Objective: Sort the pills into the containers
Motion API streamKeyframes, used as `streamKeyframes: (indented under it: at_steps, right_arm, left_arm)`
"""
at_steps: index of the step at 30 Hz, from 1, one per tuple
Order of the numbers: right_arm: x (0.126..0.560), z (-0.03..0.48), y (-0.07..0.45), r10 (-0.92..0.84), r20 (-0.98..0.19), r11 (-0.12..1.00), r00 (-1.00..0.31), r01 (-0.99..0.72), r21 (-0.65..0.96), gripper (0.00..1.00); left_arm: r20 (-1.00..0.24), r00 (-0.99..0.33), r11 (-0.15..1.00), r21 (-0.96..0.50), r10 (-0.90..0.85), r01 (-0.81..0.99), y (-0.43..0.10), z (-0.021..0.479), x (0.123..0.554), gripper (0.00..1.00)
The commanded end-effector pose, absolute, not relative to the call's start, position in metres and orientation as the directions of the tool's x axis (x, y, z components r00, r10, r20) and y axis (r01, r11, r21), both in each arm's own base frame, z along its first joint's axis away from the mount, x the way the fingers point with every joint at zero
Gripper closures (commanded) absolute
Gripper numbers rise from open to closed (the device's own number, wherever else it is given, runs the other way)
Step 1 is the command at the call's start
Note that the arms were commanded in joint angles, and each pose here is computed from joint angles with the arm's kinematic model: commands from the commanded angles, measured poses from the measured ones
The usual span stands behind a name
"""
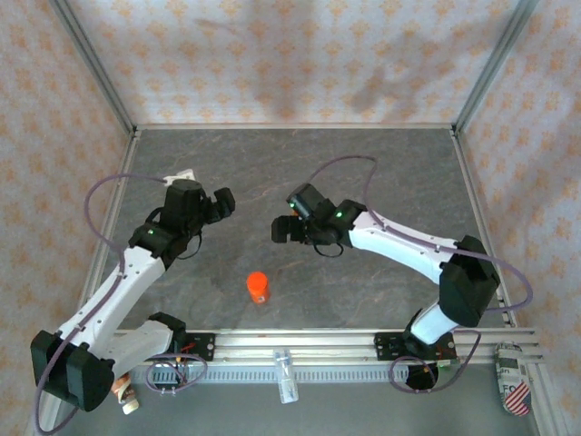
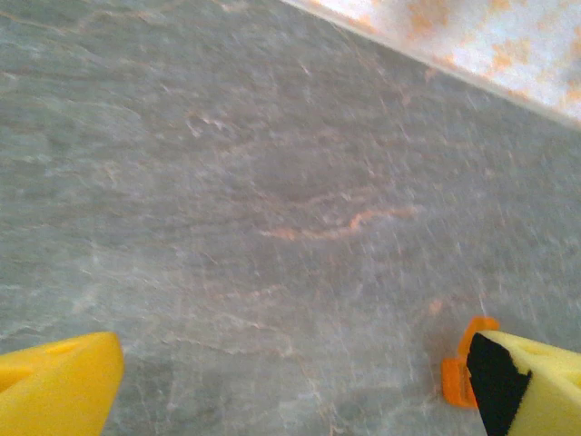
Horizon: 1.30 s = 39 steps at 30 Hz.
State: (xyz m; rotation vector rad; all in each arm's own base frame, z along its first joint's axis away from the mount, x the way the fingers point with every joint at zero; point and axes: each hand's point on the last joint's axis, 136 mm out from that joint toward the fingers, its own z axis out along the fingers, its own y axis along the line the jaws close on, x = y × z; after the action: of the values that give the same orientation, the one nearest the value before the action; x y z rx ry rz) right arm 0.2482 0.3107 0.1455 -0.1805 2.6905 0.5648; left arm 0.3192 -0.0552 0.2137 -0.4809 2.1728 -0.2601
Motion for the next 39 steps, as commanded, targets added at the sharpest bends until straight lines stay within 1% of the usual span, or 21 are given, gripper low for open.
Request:
streamKeyframes:
  at_steps: [1,5,9,14,18,23,26,31,39]
  right_arm:
    - [0.227,0.165,0.313,-0.132,-0.451,0.927,-0.883,-0.271,0.260,0.07]
    - [0.202,0.175,0.335,-0.238,-0.476,0.912,-0.847,-0.363,0.189,0.08]
    - [0.183,0.172,0.362,-0.339,-0.470,0.894,-0.815,-0.434,0.109,0.07]
    - [0.169,0.152,0.388,-0.443,-0.424,0.873,-0.790,-0.488,-0.004,0.06]
    - [0.167,0.128,0.400,-0.488,-0.384,0.863,-0.784,-0.500,-0.075,0.06]
    - [0.168,0.115,0.404,-0.476,-0.381,0.871,-0.793,-0.484,-0.081,0.07]
    - [0.168,0.111,0.405,-0.477,-0.374,0.871,-0.795,-0.484,-0.081,0.11]
    - [0.164,0.101,0.407,-0.465,-0.357,0.877,-0.810,-0.476,-0.062,0.21]
    - [0.159,0.095,0.406,-0.433,-0.345,0.891,-0.832,-0.454,-0.023,0.25]
  left_arm:
    - [-0.710,-0.484,0.857,-0.377,-0.511,-0.352,-0.029,0.229,0.315,0.00]
    - [-0.679,-0.452,0.808,-0.401,-0.578,-0.431,-0.008,0.229,0.318,0.00]
    - [-0.616,-0.460,0.763,-0.432,-0.639,-0.481,0.005,0.221,0.324,0.00]
    - [-0.560,-0.493,0.745,-0.464,-0.666,-0.480,0.006,0.217,0.330,0.00]
    - [-0.555,-0.503,0.749,-0.474,-0.662,-0.462,0.005,0.220,0.329,0.00]
    - [-0.568,-0.508,0.761,-0.475,-0.648,-0.441,0.004,0.226,0.323,0.00]
    - [-0.574,-0.512,0.769,-0.475,-0.640,-0.428,0.004,0.228,0.320,0.00]
    - [-0.573,-0.522,0.775,-0.478,-0.632,-0.413,0.001,0.228,0.320,0.00]
    - [-0.560,-0.533,0.772,-0.496,-0.634,-0.398,-0.004,0.229,0.325,0.00]
